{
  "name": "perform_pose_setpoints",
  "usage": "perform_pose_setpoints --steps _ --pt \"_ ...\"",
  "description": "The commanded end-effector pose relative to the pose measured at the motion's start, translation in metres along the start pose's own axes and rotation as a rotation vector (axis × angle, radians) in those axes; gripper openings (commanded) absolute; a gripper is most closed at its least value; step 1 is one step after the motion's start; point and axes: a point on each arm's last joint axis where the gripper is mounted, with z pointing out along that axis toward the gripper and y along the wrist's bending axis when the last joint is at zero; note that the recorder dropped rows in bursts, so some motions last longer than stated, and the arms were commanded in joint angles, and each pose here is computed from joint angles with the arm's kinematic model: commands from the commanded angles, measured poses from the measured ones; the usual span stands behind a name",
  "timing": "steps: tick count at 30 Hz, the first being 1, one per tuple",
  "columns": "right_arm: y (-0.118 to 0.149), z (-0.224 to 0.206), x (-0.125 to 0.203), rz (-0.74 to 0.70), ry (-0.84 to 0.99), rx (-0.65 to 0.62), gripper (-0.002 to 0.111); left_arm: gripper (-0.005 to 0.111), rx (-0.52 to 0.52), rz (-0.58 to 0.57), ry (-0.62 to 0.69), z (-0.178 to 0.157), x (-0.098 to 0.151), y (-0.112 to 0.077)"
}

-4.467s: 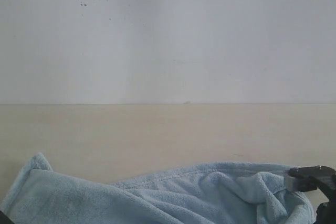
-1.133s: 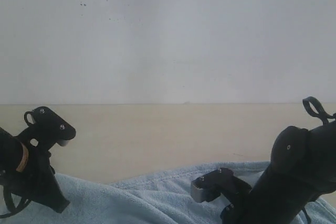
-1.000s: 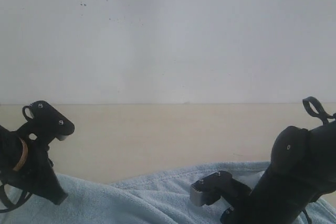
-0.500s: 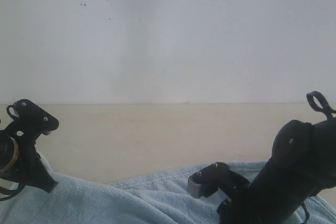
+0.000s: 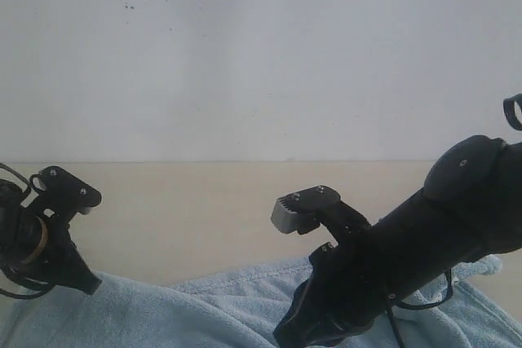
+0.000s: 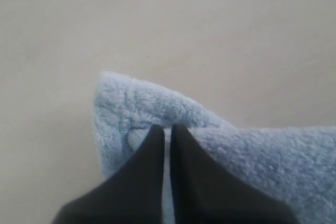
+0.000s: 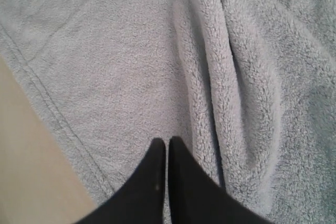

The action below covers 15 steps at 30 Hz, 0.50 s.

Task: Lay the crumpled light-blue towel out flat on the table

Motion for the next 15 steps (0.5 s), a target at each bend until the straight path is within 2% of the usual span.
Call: perform_pose_setpoints --steps 1,10,15 --pt "0.004 -0.003 -0.002 -0.02 -0.01 -0.02 0.002 0.004 -0.011 -0.018 0.014 0.017 -0.002 0.007" --pt "0.006 -0.003 -0.005 -0.028 -0.044 -0.042 0.002 0.004 -0.027 -0.068 0.065 0.045 0.007 0.023" --pt "0.006 -0.003 -0.005 -0.03 -0.044 -0.05 0.002 0.004 -0.07 -0.202 0.034 0.051 -0.003 0.044"
